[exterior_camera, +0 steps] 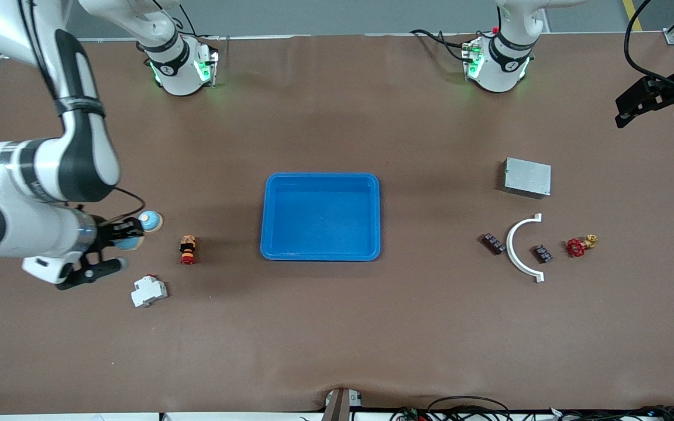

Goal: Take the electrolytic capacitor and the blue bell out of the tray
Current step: 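Carry the bell toward the white block and lower it with the right gripper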

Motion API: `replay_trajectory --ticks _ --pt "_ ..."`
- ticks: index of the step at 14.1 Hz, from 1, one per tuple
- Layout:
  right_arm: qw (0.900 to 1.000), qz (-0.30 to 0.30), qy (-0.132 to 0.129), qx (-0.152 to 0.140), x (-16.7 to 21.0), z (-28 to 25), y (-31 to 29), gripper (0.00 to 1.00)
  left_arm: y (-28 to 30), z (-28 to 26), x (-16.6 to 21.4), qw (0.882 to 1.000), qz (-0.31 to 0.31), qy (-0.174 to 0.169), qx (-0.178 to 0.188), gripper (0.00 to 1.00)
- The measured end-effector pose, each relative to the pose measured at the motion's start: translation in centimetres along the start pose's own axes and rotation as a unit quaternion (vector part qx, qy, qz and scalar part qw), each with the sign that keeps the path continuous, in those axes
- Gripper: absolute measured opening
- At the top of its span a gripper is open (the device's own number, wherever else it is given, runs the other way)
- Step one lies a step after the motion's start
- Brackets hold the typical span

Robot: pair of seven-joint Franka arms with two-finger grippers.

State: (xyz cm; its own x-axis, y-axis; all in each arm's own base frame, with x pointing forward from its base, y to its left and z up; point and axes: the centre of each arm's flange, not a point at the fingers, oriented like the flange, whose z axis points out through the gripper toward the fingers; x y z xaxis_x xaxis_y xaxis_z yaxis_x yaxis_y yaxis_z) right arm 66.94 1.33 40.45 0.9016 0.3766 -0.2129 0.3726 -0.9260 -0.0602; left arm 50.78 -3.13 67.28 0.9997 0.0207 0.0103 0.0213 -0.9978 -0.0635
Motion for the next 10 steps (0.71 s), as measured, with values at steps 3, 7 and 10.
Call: replay_trajectory --ticks 3,7,10 --pt "0.997 -0.065 0.025 -0.012 -1.6 1.1 6.9 0.65 0.1 0.1 0.0 1.0 0.001 -0.002 -0.001 1.0" --pt "0.989 -0.134 0.051 -0.037 -1.7 7.9 15.0 0.65 0.1 0.3 -0.1 1.0 0.001 -0.006 0.0 1.0" --pt "0.986 -0.158 0.044 -0.036 -0.8 12.7 16.4 0.65 0.1 0.2 -0.4 1.0 0.001 -0.008 0.0 1.0"
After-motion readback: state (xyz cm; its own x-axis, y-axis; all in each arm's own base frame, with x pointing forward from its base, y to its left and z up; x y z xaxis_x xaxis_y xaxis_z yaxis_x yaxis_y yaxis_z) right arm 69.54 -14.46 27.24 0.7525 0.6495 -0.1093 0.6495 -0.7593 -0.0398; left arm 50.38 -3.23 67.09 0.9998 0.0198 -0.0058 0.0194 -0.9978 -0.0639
